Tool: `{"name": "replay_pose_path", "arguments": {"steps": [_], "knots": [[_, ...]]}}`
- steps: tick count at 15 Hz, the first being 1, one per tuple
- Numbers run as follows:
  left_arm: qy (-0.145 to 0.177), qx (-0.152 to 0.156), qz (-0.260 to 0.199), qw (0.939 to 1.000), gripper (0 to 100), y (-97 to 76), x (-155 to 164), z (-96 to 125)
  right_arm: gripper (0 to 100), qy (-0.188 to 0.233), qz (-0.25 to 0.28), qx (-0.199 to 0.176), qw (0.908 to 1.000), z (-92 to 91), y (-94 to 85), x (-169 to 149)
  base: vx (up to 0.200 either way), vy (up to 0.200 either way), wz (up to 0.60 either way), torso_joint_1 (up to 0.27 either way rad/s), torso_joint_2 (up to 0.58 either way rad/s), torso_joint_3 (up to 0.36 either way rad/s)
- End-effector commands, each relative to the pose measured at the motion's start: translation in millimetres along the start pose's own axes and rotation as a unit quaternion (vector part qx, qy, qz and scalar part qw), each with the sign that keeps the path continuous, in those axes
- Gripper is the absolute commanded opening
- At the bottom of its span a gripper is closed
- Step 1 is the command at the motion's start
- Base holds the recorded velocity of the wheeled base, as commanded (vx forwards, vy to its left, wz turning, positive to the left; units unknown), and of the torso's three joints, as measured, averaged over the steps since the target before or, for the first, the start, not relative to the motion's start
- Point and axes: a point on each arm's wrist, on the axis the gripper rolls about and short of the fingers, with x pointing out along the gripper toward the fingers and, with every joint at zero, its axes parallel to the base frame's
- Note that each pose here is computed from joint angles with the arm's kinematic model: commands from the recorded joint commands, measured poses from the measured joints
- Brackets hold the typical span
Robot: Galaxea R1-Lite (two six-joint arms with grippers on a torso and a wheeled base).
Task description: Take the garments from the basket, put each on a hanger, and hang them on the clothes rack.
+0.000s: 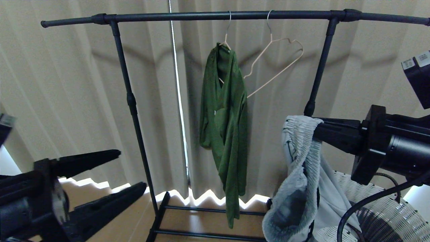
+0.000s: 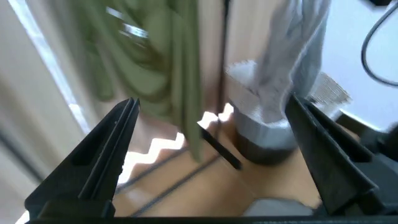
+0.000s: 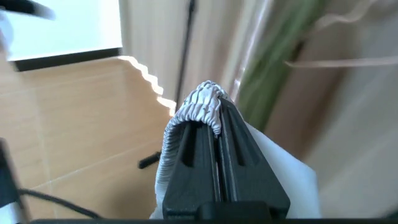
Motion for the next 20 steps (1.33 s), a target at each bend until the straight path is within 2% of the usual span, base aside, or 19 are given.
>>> {"name": "replay_pose_path", "arguments": {"steps": [1, 3, 7, 9, 13, 20], "knots": [[0.069, -0.026, -0.056, 0.9957, 100, -23.6, 53.3, -22.0, 0, -0.004, 0.002, -0.001, 1.0, 1.8, 0.9, 0.1, 0.0, 0.0, 0.0, 0.0, 0.0, 0.0], [0.103, -0.039, -0.081, 0.9906, 100, -43.2, 70.3, -34.2, 0, -0.007, 0.003, -0.002, 1.0, 4.5, 0.6, 0.6, 0.0, 0.0, 0.0, 0.0, 0.0, 0.0], [0.126, -0.07, -0.099, 0.9846, 100, -74.1, 104.9, -57.3, 0, -0.015, 0.014, -0.004, 0.9998, 8.6, 1.0, 0.3, 0.0, 0.0, 0.0, 0.0, 0.0, 0.0], [0.141, -0.081, -0.088, 0.9827, 100, -85.4, 125.4, -75.7, 0, -0.018, 0.025, -0.005, 0.9995, 9.6, 3.1, -0.6, 0.0, 0.0, 0.0, 0.0, 0.0, 0.0], [0.141, -0.107, -0.051, 0.983, 100, -93.9, 155.4, -106.2, 0, -0.031, 0.057, -0.009, 0.9979, 13.6, 16.9, -6.9, 0.0, 0.0, 0.0, 0.0, 0.0, 0.0], [0.142, -0.104, -0.03, 0.984, 100, -96.8, 168.7, -115.4, 0, -0.05, 0.066, -0.013, 0.9965, 20.3, 22.3, -17.9, 0.0, 0.0, 0.0, 0.0, 0.0, 0.0]]}}
